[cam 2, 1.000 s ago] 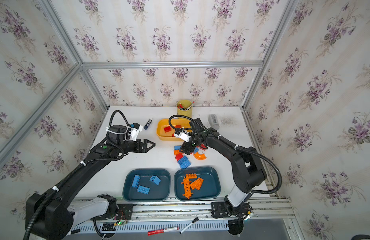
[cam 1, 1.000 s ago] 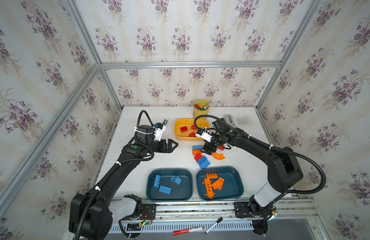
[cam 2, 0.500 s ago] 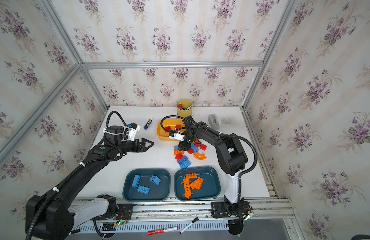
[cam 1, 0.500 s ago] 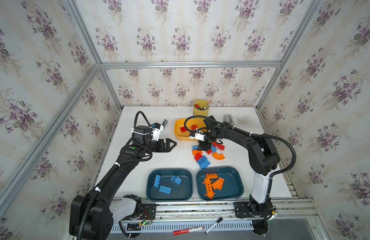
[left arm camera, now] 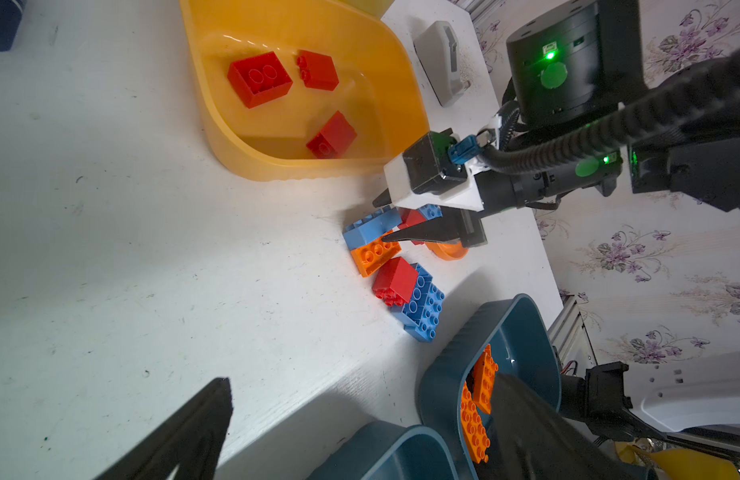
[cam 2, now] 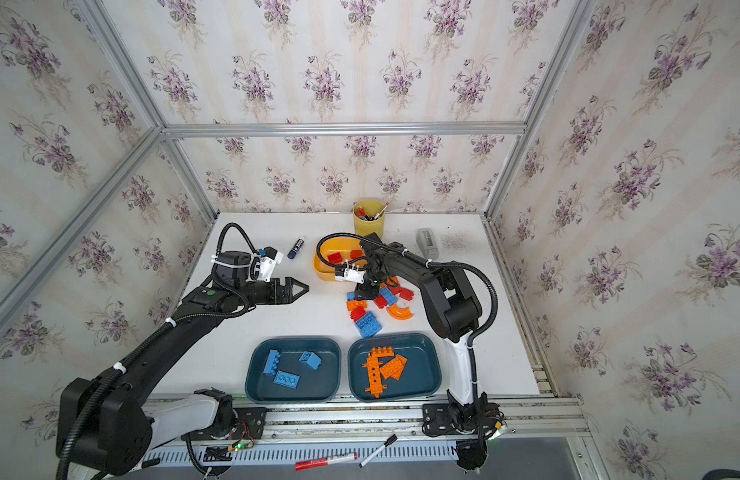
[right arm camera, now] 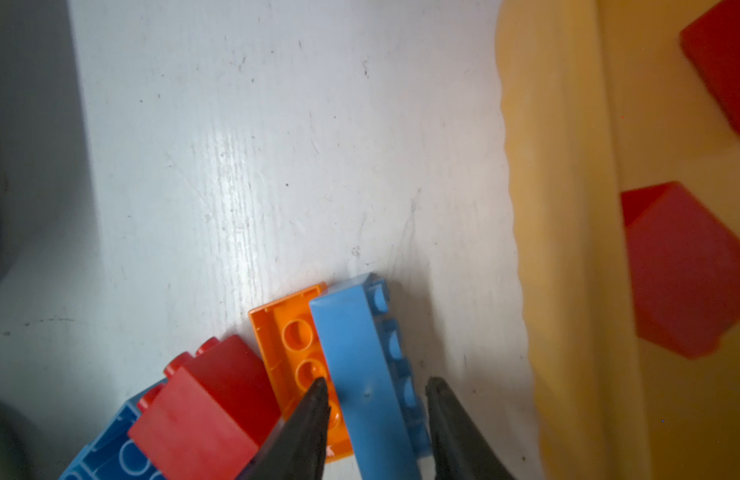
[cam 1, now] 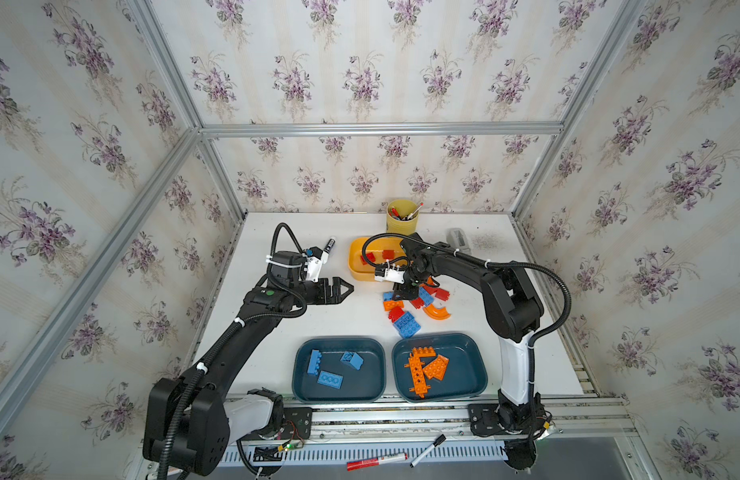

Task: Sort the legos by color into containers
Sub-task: 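Lower the right gripper onto a light blue 2x4 brick and close, then carry the light blue brick with the right gripper into the nearer teal tray and release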

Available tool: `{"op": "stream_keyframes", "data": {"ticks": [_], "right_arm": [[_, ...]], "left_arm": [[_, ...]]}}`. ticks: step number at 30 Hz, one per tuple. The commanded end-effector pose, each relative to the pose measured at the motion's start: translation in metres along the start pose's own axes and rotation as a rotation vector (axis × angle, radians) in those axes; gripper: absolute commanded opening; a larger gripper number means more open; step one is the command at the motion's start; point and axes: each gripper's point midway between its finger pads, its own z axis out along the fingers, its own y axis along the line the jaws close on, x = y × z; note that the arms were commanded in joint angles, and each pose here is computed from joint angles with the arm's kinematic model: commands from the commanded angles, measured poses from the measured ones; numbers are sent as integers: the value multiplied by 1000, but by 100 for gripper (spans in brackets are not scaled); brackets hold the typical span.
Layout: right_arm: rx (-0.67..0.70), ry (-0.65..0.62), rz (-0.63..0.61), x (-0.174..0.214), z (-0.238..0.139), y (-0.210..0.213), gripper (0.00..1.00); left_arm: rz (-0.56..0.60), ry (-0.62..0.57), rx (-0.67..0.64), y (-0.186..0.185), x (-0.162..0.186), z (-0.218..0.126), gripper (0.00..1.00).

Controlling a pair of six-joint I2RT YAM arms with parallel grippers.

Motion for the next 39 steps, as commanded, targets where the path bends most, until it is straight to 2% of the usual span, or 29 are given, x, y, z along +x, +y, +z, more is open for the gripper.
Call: {"op": "stream_keyframes", "data": {"ticks": [1, 15, 26, 31, 39], "right_arm": [[-4, 9, -17, -2, 0, -2, 44], [-27, 39, -36, -10, 8, -5, 41], [-42, 102, -48, -3, 19, -6, 38], [-57, 102, -44, -4, 18, -3, 27], [-1, 54, -49, -22, -6, -7, 19]], "left_arm": [[19, -18, 25, -6, -7, -1, 99], [15, -12, 23, -4, -5, 1, 99], [16, -16, 20, -4, -5, -1, 99], [17, -18, 22, -5, -7, -1, 99], [7, -29, 16, -4, -10, -5, 99]]}}
